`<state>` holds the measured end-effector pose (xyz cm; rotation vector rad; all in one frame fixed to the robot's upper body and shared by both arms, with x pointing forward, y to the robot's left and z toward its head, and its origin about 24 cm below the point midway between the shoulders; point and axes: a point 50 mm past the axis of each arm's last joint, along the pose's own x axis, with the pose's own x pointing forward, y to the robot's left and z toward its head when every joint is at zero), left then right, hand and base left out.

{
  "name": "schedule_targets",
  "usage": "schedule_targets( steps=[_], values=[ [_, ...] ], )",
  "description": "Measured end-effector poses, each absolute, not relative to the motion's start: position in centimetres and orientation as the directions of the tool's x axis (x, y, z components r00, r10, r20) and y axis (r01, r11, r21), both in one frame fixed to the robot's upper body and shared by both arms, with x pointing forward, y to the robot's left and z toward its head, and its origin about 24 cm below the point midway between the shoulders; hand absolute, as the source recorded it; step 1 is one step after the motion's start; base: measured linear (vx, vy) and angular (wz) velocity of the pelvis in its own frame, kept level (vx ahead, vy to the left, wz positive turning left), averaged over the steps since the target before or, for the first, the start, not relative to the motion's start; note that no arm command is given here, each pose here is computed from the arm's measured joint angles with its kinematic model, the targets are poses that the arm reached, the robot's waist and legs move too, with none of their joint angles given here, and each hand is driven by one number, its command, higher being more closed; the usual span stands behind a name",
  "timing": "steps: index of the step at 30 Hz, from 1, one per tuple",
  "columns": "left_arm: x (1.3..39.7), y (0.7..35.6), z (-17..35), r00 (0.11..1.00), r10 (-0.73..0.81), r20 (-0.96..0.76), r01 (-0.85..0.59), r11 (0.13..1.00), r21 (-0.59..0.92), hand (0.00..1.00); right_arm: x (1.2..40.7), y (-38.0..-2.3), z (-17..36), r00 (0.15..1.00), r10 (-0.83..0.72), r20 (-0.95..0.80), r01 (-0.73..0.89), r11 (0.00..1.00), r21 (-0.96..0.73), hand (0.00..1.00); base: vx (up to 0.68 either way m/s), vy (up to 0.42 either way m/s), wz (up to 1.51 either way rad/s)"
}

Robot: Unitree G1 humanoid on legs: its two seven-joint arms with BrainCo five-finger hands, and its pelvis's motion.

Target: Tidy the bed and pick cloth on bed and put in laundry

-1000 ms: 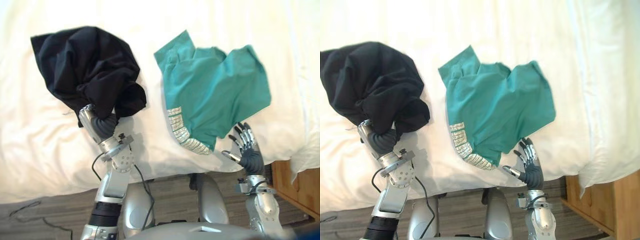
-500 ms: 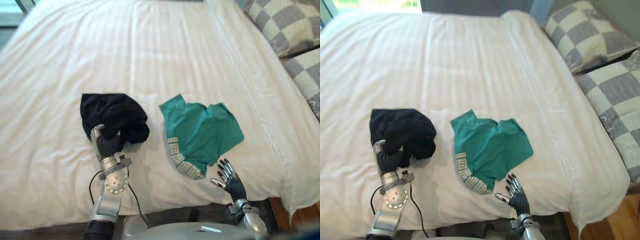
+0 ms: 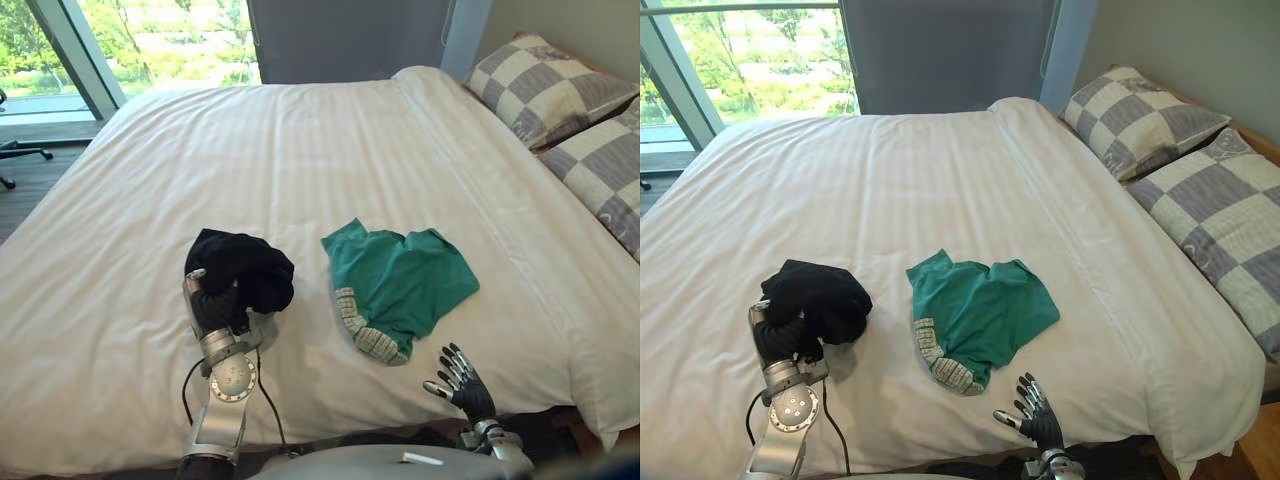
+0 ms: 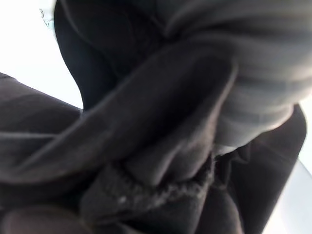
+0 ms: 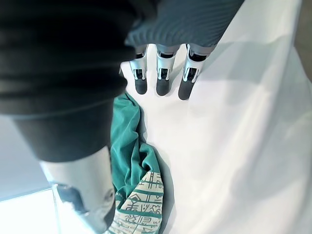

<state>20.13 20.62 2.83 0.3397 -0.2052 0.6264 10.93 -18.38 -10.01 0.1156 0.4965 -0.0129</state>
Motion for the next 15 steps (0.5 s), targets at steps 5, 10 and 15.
schedule_targets(
  steps=[5, 10, 15],
  values=[
    [20.3, 20.4, 3.8, 0.785, 0.522, 0.335, -0.603, 0.767, 0.218, 1.00, 11.0, -18.1, -10.0, 0.879, 0.022, -0.477, 0.034, 0.993, 0.109, 0.00, 0.03, -0.007, -0.12],
    [20.3, 19.8, 5.9, 0.736, 0.498, 0.458, -0.638, 0.736, 0.225, 1.00, 11.5, -18.2, -9.8, 0.885, 0.005, -0.466, 0.027, 0.998, 0.061, 0.00, 0.06, -0.017, -0.07],
    [20.8, 19.8, 9.3, 0.637, 0.523, 0.566, -0.711, 0.683, 0.169, 1.00, 13.8, -18.8, -7.2, 0.938, -0.054, -0.344, 0.008, 0.991, -0.135, 0.00, 0.02, -0.016, 0.18]
  ],
)
